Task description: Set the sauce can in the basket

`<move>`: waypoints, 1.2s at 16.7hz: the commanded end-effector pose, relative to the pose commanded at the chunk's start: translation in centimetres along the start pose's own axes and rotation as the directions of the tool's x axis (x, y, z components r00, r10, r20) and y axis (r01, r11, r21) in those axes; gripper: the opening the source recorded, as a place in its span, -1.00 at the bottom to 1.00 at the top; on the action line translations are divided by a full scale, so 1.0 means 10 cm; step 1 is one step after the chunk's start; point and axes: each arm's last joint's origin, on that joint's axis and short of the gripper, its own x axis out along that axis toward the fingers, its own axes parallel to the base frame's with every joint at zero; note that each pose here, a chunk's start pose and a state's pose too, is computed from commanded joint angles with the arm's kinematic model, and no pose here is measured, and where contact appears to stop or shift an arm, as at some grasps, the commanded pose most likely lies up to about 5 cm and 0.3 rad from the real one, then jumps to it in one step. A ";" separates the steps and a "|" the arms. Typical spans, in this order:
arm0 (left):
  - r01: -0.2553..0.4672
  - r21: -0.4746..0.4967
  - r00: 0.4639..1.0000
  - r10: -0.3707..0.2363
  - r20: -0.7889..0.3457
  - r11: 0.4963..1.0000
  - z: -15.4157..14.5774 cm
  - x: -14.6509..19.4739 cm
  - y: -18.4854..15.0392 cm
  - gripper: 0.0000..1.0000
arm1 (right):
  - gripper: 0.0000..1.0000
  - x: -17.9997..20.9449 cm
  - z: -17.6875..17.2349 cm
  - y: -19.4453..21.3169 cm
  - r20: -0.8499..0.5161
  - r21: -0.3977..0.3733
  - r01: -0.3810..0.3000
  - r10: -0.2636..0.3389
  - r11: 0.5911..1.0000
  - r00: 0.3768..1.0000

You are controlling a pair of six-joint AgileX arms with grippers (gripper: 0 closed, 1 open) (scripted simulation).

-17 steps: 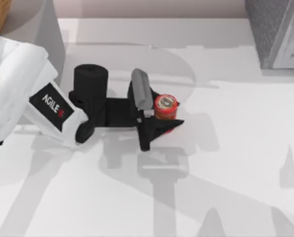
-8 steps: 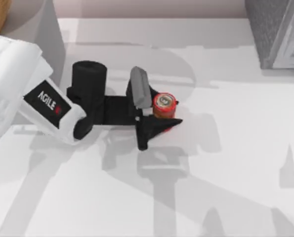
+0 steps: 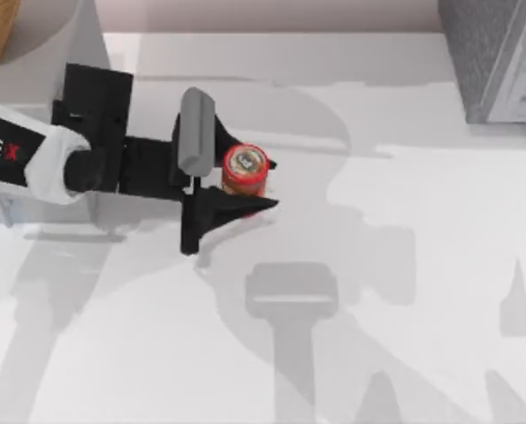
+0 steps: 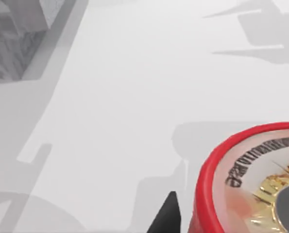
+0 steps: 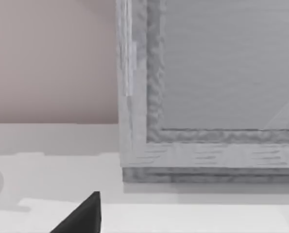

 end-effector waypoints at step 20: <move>-0.076 -0.148 0.994 0.086 0.063 0.986 0.98 -1.82 -1.61 -1.00 | 1.00 0.00 0.00 0.00 0.000 0.000 0.000 0.000 1.000 1.000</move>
